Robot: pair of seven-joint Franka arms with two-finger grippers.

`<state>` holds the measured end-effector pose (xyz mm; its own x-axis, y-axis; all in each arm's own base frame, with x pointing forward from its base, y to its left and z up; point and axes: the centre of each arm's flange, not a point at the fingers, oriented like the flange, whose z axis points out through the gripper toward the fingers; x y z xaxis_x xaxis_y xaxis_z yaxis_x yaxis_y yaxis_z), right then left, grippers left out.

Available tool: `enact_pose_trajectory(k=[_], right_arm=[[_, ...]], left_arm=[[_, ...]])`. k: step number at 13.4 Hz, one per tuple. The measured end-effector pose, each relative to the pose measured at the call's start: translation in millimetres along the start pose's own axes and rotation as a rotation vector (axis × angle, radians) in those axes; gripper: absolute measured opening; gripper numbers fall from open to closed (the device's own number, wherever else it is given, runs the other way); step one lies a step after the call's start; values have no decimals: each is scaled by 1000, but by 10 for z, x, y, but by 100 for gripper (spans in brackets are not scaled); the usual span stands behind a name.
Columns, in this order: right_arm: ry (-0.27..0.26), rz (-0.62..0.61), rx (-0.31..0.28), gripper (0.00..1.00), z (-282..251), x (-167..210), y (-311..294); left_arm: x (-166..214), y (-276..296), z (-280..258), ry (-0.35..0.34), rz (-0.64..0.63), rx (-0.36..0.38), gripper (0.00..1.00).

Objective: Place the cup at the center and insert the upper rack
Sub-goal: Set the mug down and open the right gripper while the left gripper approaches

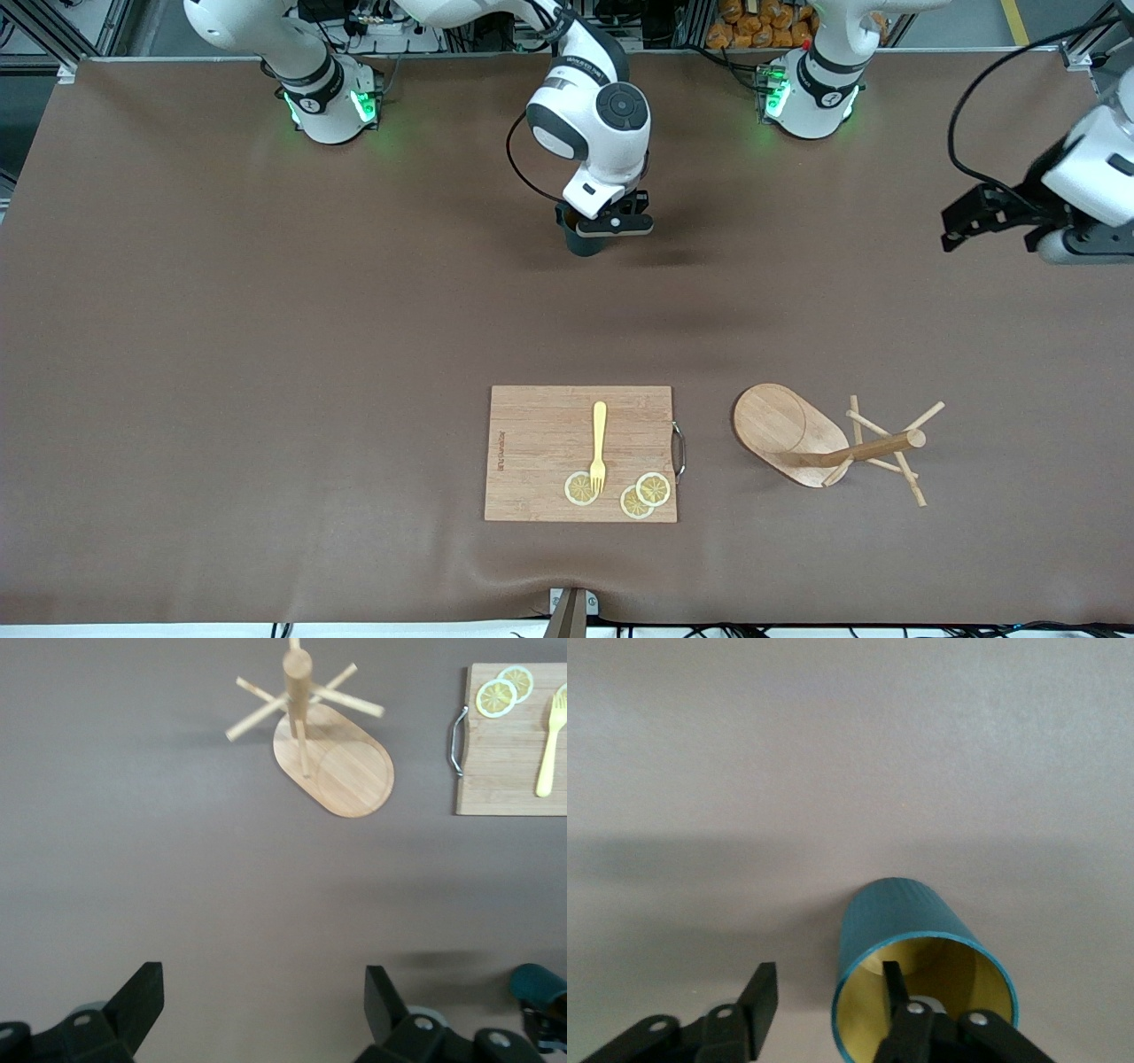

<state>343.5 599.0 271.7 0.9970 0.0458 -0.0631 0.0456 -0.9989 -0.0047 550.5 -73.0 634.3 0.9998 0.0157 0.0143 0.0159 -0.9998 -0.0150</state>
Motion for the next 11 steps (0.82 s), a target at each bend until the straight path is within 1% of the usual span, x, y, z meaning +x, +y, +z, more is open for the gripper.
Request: enact_pose_trajectory(k=[1,3,4,5,6,7,9,11], right_arm=[[9,1,10,70,-140,45,-2],[9,-12,7,93,-604,239,137],[8,-27,5,93,-909,387,288],[10,-47,7,98,-1237,561,499],[16,-67,14,100,-1566,752,769],[23,-75,22,100,-1878,940,1090],[51,-50,45,100,-2464,1253,1780],[83,9,65,100,-2994,1441,2489]], left_arm=[[-64,128,-44,-3,-27,1,100],[-196,417,-110,-11,-112,6,100],[-258,564,-131,-14,-167,9,100],[-311,708,-140,-16,-210,11,100],[-363,864,-138,-18,-245,14,100],[-428,1049,-133,-19,-285,16,100],[-602,1470,-127,-17,-344,21,100],[-817,1893,-123,-14,-387,24,100]])
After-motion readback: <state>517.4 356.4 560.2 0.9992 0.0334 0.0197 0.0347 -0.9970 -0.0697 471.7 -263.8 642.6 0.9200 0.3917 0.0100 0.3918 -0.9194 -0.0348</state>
